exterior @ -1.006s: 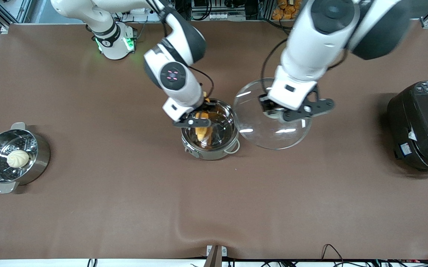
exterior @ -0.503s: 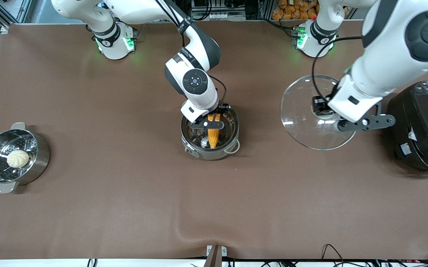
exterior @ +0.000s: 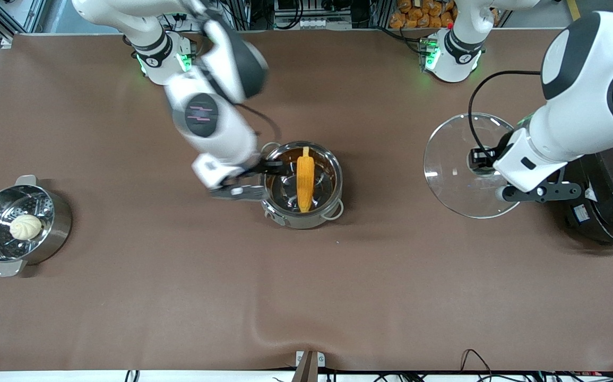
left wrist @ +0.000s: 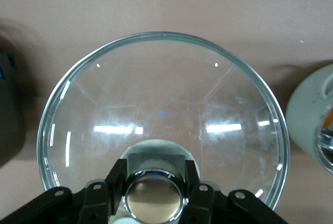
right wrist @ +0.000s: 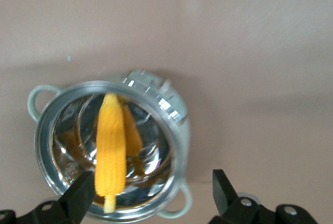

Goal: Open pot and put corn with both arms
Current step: 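Lower the corn into the pot and open the right gripper, then lower the glass lid onto the table with the left gripper and release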

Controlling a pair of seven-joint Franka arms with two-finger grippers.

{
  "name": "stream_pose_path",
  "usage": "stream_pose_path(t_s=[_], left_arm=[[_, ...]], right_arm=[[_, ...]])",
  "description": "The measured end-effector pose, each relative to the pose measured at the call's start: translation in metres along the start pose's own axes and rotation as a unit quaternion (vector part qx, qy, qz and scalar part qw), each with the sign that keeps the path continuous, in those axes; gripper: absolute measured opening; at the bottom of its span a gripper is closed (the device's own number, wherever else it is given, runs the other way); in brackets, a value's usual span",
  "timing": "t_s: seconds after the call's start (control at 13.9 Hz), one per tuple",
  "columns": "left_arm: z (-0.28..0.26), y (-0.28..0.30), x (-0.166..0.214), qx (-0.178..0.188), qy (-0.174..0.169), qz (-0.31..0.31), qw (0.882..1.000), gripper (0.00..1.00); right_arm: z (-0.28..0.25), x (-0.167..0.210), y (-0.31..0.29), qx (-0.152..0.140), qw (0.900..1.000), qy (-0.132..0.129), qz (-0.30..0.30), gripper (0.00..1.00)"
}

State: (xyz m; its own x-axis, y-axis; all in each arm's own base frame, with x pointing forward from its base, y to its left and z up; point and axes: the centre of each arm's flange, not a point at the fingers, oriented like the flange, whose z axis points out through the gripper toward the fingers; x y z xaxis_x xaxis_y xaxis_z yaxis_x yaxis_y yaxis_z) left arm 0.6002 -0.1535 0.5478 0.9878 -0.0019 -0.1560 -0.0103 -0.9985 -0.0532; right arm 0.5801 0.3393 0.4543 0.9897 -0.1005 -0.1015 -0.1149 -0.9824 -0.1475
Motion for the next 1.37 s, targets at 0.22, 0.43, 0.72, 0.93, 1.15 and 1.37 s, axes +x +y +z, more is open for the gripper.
stream_pose_path(t_s=[0.22,0.43,0.72,0.93,1.15,1.37], left_arm=[[0.011,-0.003,-0.011,0.004,0.029,0.020,0.999,0.49],[0.028,-0.006,-0.023,0.003,0.039,0.023,0.999,0.49],[0.067,-0.043,-0.032,-0.003,0.059,-0.005,0.998,0.49],[0.102,-0.081,-0.034,-0.007,0.065,-0.029,0.997,0.49],[0.146,-0.107,-0.037,-0.010,0.067,-0.052,0.996,0.49],[0.193,-0.114,-0.044,-0.015,0.085,-0.058,0.995,0.49]], right_arm=[[-0.047,0.038,0.091,0.001,0.999,0.020,-0.029,1.00],[-0.073,0.054,0.186,-0.028,0.998,0.026,-0.049,1.00],[-0.123,0.027,0.240,-0.035,0.999,0.001,-0.018,1.00],[-0.172,0.011,0.290,-0.024,0.999,0.023,0.012,1.00],[-0.194,0.010,0.342,-0.020,0.999,0.041,0.001,1.00],[-0.196,0.011,0.353,-0.020,0.998,0.044,0.027,1.00]])
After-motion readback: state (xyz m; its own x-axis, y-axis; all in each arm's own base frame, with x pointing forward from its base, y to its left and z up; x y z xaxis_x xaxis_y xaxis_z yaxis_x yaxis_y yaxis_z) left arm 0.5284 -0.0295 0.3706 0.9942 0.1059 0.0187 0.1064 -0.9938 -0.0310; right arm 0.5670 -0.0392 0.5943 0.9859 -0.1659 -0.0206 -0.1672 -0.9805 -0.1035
